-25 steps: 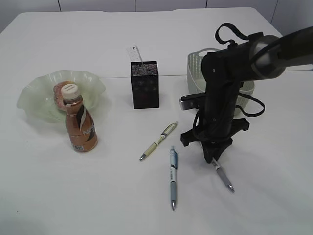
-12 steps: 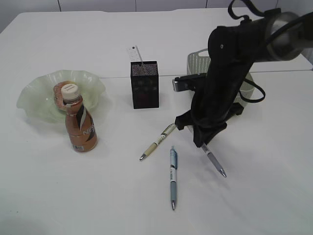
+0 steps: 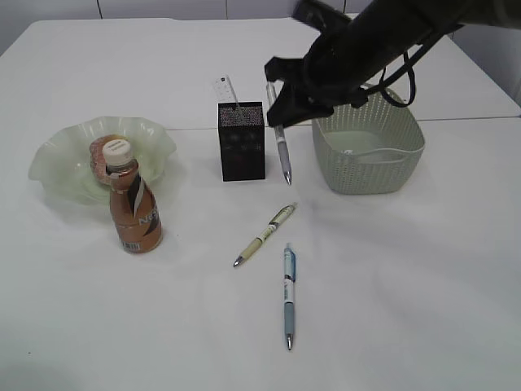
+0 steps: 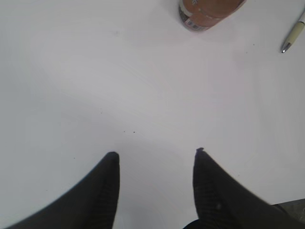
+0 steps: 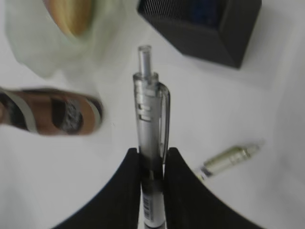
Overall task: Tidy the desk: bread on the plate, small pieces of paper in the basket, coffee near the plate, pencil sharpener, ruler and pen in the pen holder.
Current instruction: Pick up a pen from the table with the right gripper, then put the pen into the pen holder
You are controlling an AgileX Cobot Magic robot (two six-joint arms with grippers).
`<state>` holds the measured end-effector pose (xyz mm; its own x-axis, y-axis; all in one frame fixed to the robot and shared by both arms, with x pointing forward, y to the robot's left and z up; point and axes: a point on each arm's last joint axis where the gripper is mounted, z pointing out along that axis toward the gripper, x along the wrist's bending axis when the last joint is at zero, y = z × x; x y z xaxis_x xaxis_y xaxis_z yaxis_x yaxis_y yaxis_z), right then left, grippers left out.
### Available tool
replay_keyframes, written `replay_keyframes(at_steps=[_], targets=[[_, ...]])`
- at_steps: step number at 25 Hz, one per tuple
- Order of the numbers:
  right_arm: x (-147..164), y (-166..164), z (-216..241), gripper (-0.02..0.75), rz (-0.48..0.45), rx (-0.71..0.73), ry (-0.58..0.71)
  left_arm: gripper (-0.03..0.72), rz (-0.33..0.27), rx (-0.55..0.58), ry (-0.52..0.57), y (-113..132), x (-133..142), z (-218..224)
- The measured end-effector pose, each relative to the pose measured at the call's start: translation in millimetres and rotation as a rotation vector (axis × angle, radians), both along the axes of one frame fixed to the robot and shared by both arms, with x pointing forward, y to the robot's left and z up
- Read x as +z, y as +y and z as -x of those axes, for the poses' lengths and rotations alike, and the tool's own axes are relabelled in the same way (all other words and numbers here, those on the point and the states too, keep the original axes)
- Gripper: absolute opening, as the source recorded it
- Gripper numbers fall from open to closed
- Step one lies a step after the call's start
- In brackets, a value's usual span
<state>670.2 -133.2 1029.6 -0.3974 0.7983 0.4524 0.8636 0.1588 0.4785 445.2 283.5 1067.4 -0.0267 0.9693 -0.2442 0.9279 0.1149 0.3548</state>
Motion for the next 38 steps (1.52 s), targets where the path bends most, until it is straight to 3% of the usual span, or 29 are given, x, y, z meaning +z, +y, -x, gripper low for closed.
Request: replay_keyframes(at_steps=[6,10,20,24,31,38], targets=[[22,-14,-24,0.078,-0.205,-0.113,-0.188,0.370,0.002,0.000,0.000,0,0,0],[20,-8,-38,0.078,-0.304,-0.105,-0.273,0.370,-0.004,-0.001,0.000,0,0,0],[-15,3,-78,0.078,-0.400,-0.041,-0.509,0.370,-0.006,-0.001,0.000,0,0,0],[-30,5,-89,0.078,-0.407,-0.025,-0.606,0.370,-0.006,-0.002,0.004,0,0,0],[-43,5,-96,0.081,-0.329,0.033,-0.737,0.370,-0.006,-0.003,0.008,0,0,1],[-59,5,-98,0.128,-0.299,0.050,-0.740,0.370,-0.006,-0.003,0.008,0,0,1]])
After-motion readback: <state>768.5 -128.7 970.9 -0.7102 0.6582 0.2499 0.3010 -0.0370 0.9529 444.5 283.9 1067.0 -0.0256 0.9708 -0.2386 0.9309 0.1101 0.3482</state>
